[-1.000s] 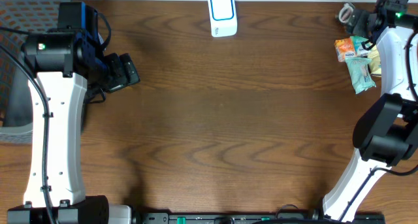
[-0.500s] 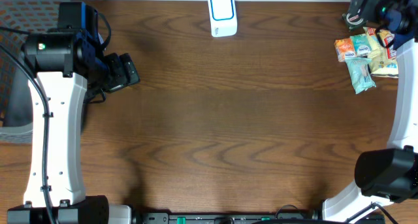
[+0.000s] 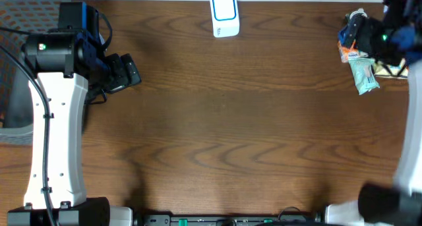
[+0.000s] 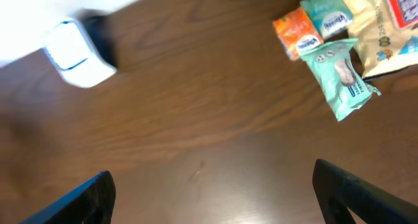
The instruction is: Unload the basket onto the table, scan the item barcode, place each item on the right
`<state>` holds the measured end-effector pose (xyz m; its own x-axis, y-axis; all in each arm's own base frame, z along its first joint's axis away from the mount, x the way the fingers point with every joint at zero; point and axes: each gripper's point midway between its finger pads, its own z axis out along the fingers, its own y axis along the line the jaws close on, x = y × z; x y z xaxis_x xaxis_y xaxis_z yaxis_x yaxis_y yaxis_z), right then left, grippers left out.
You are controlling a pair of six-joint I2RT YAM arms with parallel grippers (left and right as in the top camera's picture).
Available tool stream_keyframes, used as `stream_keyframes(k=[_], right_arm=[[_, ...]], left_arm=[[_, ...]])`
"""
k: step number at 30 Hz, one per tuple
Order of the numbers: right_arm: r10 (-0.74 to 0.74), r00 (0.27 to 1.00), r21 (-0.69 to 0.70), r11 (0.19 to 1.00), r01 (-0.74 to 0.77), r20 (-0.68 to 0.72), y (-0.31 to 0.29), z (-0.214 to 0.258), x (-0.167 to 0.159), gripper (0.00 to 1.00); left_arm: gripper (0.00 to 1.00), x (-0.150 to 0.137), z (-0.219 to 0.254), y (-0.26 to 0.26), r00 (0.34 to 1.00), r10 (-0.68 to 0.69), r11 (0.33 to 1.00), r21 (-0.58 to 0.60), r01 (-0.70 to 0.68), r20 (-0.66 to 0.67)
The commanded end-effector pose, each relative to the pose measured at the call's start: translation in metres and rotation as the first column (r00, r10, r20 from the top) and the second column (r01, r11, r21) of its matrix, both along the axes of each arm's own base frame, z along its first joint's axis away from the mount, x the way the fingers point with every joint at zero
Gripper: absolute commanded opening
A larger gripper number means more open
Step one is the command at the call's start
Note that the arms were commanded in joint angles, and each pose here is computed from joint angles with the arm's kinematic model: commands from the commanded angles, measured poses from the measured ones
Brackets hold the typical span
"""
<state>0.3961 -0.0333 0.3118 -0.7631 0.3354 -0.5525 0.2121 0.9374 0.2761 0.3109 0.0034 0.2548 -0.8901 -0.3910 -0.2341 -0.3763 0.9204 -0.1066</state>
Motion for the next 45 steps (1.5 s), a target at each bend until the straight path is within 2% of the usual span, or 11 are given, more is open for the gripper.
stream_keyframes(k=[1, 5, 10, 20, 38, 45], right_arm=[[0.089, 0.992, -0.032, 0.996, -0.086, 0.091, 0.037, 0.022, -0.040, 0.91], [0.170, 0.972, -0.065, 0.985, -0.161, 0.160, 0.069, 0.012, -0.072, 0.99], [0.252, 0.954, -0.066, 0.967, -0.244, 0.164, 0.092, -0.006, -0.110, 0.99], [0.264, 0.964, -0.039, 0.963, -0.265, -0.043, 0.089, -0.048, -0.160, 0.99], [0.264, 0.960, -0.043, 0.962, -0.268, -0.094, 0.086, -0.059, -0.166, 0.99], [0.289, 0.956, -0.122, 0.952, -0.282, 0.049, 0.076, -0.073, -0.157, 0.99]], left_arm=[[0.98, -0.001, -0.002, 0.001, 1.000, 0.014, 1.000, -0.001, -0.014, -0.009], [0.98, -0.001, -0.002, 0.001, 1.000, 0.015, 1.000, -0.001, -0.015, -0.009], [0.98, -0.001, -0.002, 0.001, 1.000, 0.015, 1.000, -0.001, -0.015, -0.009], [0.98, -0.001, -0.002, 0.001, 1.000, 0.015, 1.000, -0.001, -0.015, -0.009], [0.98, -0.001, -0.002, 0.001, 1.000, 0.015, 1.000, -0.001, -0.015, -0.009], [0.98, -0.001, -0.002, 0.001, 1.000, 0.014, 1.000, -0.001, -0.014, -0.009]])
